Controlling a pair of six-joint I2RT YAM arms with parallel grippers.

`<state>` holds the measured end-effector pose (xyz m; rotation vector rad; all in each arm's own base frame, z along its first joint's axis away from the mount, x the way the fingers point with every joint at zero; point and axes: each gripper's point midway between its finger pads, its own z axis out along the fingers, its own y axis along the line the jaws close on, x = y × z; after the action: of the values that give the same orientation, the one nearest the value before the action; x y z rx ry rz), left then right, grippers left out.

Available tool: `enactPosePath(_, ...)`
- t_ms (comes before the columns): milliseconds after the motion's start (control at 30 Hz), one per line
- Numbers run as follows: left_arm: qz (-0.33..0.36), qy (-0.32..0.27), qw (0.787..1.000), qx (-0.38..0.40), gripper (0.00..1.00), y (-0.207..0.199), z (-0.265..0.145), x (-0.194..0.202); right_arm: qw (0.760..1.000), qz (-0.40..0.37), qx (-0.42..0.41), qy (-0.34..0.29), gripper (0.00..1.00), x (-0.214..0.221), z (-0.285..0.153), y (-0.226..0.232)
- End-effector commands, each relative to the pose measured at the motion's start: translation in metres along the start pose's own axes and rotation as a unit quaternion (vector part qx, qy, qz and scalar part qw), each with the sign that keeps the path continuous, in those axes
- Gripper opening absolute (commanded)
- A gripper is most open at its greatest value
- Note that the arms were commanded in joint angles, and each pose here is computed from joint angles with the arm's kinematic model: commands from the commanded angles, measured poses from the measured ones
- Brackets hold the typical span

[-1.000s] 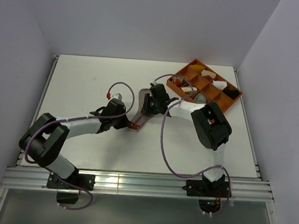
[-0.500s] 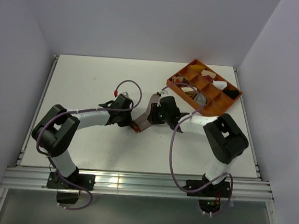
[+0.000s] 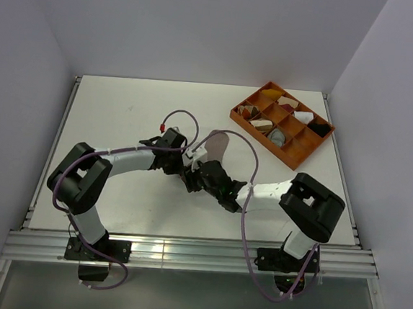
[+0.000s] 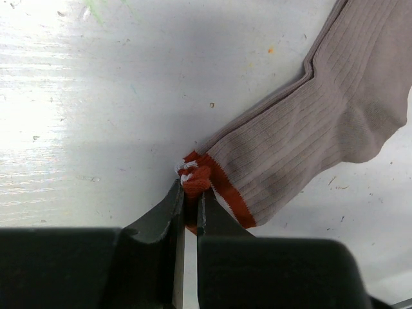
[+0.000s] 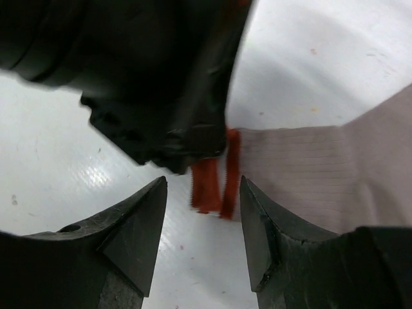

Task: Roll the socks
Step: Roll the sock at the center of the board.

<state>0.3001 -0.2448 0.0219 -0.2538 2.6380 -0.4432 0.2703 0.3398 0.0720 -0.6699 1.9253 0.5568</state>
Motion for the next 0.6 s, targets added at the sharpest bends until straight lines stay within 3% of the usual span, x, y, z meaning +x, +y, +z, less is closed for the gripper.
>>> enactPosePath(0, 0.017, 0.044, 0.998, -0.048, 0.02, 0.022, 0.004, 0.023, 0.997, -0.056, 0.040, -0.038, 0.56, -0.017, 0.009, 0.003)
enactPosePath(367, 0.017, 0.047, 0.998, -0.038, 0.02, 0.016, 0.004, 0.022, 0.994, -0.088, 0.062, 0.003, 0.53, 0.018, 0.028, 0.011)
enactPosePath(533, 0.009, 0.047, 0.998, -0.032, 0.03, 0.014, 0.003, 0.022, 0.993, -0.076, 0.085, 0.029, 0.39, 0.032, 0.032, 0.005)
enactPosePath(567, 0.007, 0.045, 0.999, -0.027, 0.03, 0.011, 0.003, 0.022, 0.993, -0.073, 0.086, 0.033, 0.32, 0.034, 0.032, 0.005)
